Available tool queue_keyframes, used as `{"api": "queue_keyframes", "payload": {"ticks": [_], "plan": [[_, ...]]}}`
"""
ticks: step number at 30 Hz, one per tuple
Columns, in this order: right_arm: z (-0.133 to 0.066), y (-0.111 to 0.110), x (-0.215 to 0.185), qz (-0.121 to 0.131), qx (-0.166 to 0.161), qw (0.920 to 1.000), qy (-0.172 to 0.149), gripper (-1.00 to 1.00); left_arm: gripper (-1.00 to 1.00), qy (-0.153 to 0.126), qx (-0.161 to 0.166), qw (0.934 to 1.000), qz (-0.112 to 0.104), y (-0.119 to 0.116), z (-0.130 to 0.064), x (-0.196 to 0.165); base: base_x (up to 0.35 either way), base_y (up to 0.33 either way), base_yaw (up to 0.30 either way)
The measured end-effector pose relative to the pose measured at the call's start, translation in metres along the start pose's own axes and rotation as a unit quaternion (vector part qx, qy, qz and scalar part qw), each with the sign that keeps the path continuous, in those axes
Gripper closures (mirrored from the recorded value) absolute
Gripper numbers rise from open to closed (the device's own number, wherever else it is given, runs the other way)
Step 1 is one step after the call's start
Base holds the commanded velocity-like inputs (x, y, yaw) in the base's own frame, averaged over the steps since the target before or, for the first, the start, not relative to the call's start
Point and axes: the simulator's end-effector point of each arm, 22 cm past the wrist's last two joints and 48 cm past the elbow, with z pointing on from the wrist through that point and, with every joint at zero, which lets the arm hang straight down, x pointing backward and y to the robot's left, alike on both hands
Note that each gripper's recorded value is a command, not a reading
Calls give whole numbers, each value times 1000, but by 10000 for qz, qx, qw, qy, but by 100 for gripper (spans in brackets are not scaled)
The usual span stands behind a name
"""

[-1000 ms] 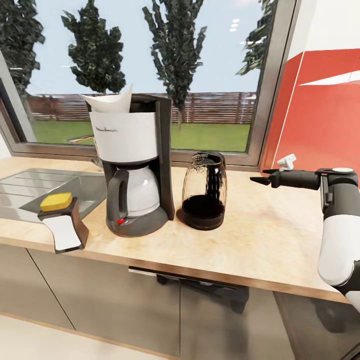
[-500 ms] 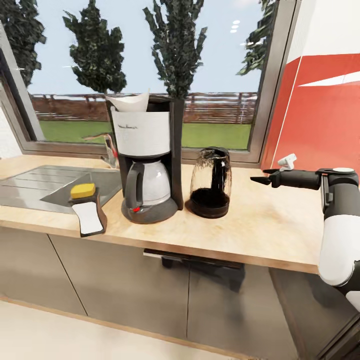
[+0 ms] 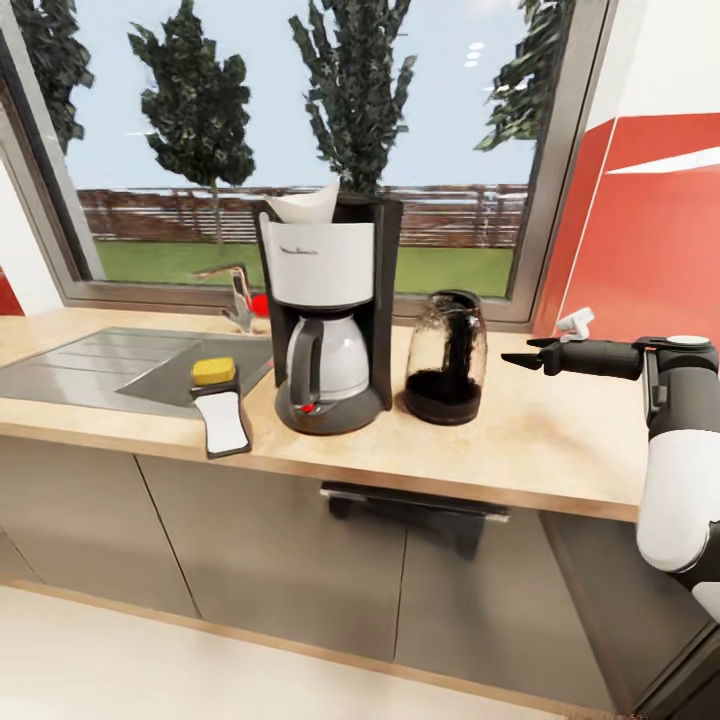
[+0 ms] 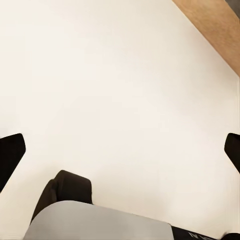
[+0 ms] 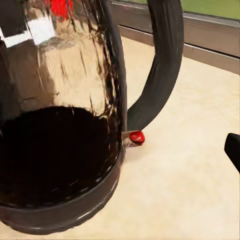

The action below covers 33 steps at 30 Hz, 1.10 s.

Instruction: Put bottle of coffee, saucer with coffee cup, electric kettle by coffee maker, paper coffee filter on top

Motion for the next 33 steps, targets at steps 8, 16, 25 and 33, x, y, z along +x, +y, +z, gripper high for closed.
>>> {"api": "queue_keyframes", "payload": {"ticks": [8, 16, 25, 33], "plan": [[0, 0, 0, 4, 1, 10000, -3, -100, -100, 1, 5, 10000, 1, 0, 0, 0, -263, 165, 0], [0, 0, 0, -1, -7, 10000, -3, -100, -100, 3, 5, 10000, 3, 0, 0, 0, -264, 10, 0], [10, 46, 23, 85, -784, 9968, 90, -100, -100, 3, 6, 10000, 4, 0, 0, 0, -23, 0, 0], [40, 113, 43, 74, -1335, 9910, 8, -100, -100, 4, 7, 10000, 4, 0, 0, 0, 0, 0, 0]]}}
